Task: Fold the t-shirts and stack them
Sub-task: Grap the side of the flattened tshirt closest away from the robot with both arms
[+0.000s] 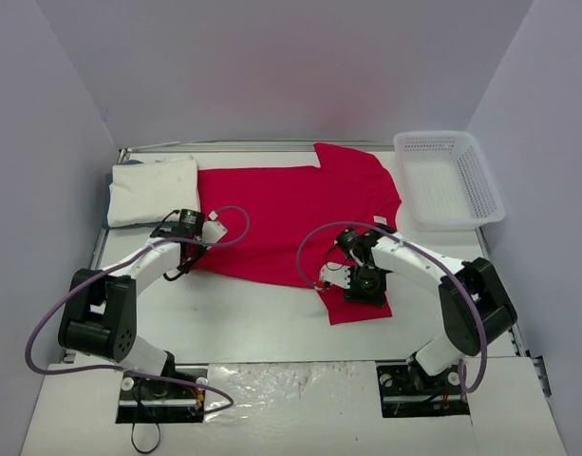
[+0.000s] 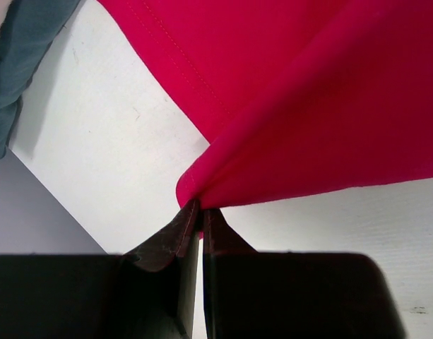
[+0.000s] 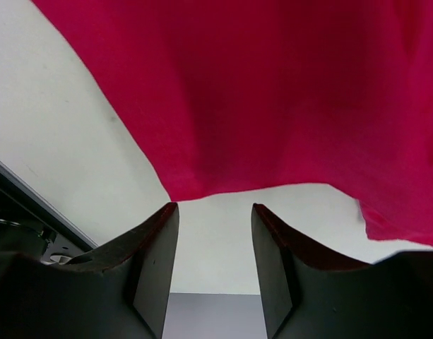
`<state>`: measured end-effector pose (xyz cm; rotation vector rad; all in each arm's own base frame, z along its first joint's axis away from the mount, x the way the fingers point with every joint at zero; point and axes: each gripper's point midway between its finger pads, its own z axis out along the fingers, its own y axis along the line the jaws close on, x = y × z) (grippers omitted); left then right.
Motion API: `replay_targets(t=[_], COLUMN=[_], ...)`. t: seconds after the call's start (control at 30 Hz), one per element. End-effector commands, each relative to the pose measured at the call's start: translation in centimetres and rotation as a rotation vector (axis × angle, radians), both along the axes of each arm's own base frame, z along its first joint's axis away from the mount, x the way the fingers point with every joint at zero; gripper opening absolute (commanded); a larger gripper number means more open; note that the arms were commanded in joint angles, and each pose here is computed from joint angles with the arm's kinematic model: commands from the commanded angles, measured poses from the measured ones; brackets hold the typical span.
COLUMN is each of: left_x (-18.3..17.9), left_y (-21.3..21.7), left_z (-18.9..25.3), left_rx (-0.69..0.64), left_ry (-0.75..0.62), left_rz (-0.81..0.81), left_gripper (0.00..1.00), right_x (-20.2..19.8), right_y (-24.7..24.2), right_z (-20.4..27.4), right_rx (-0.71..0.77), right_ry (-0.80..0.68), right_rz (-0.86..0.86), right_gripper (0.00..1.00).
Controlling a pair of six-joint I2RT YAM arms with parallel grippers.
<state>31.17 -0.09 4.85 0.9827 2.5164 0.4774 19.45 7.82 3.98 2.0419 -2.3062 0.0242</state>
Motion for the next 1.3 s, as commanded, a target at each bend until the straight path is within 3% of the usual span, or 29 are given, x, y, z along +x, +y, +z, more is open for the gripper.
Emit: replay_targets(t=[0.0,0.33,0.5,1.27], left_x=[1.1,1.1,1.1,0.9], left_y=[0.9,1.5,1.5,1.0], left_z=[1.4,1.0,0.5,0.6], left_rx=[0.017,0.017,0.012,-0.012], left_ry=[-0.054,-0.046,-0.033,-0.024], left_rz=[0.056,0.081,0.08,0.072], left_gripper=[0.02,0.02,0.02,0.02], right_x=[-1.7,-2.4,-2.8,-3.0], right_y=[-0.7,-1.0,-0.3,2.2], right_z=[-0.6,-1.2,-1.3,-3.0], right_rx=[-0.07,-0.114,-0.097,-0.107], right_ry=[0.069,0.133,0.161,0.226], right_rz=[0.055,0.071,0.074,0.077], right_gripper=[0.41,0.35,0.27,0.39])
